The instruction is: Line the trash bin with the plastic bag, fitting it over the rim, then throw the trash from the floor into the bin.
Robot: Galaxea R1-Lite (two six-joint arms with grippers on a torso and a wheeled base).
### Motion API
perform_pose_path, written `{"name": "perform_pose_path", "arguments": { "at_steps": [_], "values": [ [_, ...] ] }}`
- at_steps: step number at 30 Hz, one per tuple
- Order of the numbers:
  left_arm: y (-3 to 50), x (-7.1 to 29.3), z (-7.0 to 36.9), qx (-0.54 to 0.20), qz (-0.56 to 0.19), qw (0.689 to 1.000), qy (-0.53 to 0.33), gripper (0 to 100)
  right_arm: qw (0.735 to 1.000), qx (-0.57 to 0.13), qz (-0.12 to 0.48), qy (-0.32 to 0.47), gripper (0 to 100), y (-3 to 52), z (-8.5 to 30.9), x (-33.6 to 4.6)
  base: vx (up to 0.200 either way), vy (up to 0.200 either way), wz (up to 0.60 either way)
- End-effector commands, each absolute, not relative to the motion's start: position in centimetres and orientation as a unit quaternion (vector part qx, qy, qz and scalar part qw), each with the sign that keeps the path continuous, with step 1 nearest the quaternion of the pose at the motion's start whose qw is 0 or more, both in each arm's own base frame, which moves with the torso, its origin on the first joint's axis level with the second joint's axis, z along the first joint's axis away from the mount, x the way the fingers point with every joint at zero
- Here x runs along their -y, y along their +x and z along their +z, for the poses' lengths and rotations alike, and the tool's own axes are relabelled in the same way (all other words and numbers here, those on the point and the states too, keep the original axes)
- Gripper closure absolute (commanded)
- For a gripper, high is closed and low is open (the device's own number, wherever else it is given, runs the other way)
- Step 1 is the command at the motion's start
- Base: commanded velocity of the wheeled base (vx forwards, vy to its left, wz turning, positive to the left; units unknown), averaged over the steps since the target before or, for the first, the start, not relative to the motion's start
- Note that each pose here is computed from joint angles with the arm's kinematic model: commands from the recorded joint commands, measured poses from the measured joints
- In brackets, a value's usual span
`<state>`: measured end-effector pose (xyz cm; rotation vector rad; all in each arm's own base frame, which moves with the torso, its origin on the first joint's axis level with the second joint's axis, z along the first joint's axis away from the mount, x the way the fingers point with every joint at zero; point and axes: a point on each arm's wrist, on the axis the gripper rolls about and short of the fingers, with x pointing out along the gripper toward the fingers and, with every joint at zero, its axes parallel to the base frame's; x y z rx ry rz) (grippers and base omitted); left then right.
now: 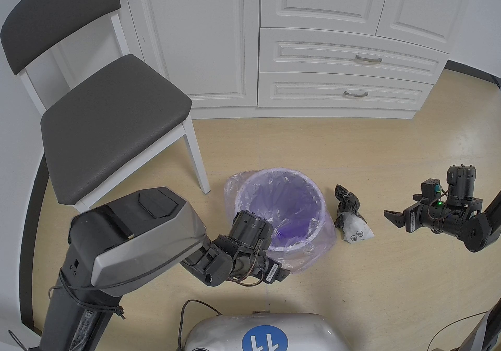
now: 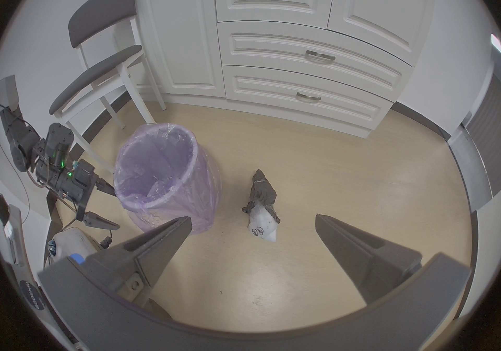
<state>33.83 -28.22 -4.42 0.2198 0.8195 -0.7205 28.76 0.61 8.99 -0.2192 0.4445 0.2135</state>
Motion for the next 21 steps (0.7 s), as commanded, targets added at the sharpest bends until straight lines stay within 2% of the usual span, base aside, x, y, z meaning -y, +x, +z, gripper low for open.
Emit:
{"name": "perform_pose_path", "arguments": {
  "at_steps": [1,7,21],
  "values": [
    [32.6,27.8,-0.9,-0.374,-0.342,0.856,0.101,0,0.964,-0.218,0.109,-0.109,0,28.5,9.1,-0.6,0.0,0.0,0.0],
    [30.8,27.0,1.1,-0.36,-0.28,0.88,0.134,0,0.965,-0.204,0.11,-0.119,0,28.1,9.9,-0.6,0.0,0.0,0.0],
    [25.6,24.8,6.1,-0.341,-0.291,0.888,0.107,0,0.967,-0.194,0.11,-0.124,0,27.0,10.7,-0.6,0.0,0.0,0.0]
  ]
}}
